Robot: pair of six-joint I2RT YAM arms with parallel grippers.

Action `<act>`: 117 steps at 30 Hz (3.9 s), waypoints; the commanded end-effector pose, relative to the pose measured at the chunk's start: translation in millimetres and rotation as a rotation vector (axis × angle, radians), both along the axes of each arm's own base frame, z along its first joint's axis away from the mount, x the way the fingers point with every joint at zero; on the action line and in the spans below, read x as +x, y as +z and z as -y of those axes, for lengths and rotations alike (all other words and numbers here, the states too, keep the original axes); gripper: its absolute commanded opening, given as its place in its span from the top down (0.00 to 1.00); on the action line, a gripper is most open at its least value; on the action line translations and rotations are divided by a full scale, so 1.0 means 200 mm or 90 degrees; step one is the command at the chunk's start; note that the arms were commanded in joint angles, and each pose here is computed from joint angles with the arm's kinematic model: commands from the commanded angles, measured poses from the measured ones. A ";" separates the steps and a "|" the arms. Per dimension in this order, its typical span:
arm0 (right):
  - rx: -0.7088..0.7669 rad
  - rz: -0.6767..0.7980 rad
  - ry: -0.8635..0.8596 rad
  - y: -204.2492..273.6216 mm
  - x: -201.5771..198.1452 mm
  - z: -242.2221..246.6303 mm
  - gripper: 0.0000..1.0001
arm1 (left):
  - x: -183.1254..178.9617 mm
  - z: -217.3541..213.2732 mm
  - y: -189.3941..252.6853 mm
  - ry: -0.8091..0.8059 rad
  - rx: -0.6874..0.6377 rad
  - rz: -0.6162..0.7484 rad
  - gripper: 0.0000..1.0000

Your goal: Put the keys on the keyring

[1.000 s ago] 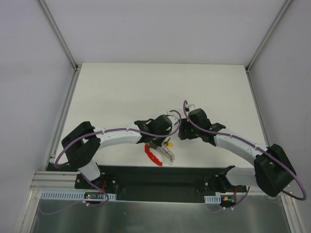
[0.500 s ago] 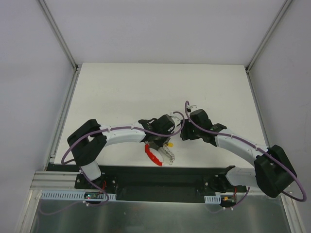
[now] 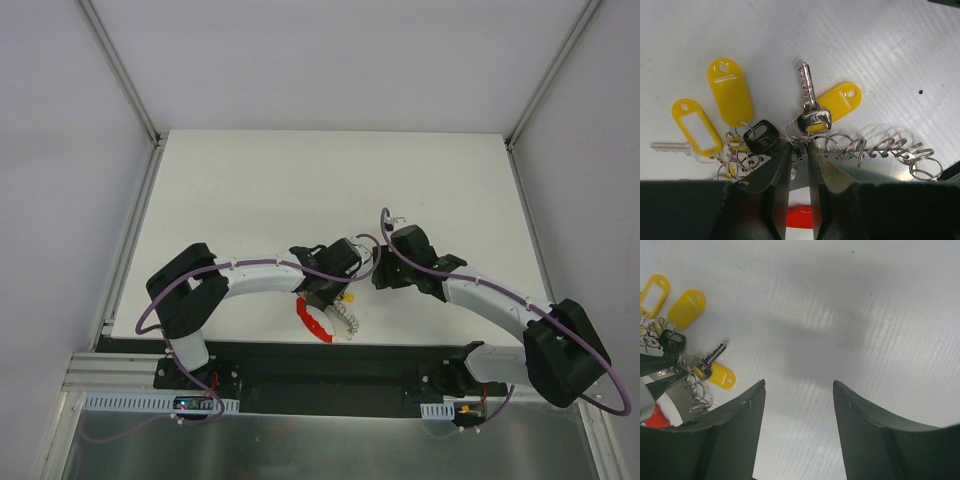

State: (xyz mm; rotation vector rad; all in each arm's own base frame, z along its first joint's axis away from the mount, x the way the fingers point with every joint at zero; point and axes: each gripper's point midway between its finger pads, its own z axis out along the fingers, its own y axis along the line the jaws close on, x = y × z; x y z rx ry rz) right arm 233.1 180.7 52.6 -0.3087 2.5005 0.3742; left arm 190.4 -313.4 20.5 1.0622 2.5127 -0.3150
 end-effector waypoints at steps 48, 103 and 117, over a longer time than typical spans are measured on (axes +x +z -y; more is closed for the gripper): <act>0.295 0.242 0.458 0.49 -0.19 -0.53 0.45 | -0.03 -0.01 0.56 -0.028 -0.334 0.014 1.00; 0.193 0.212 0.509 0.36 -0.19 -0.62 0.99 | -0.02 -0.08 0.60 0.016 -0.485 0.017 0.53; 0.180 0.215 0.503 0.36 -0.18 -0.63 0.99 | -0.04 -0.05 0.53 0.059 -0.371 0.010 0.74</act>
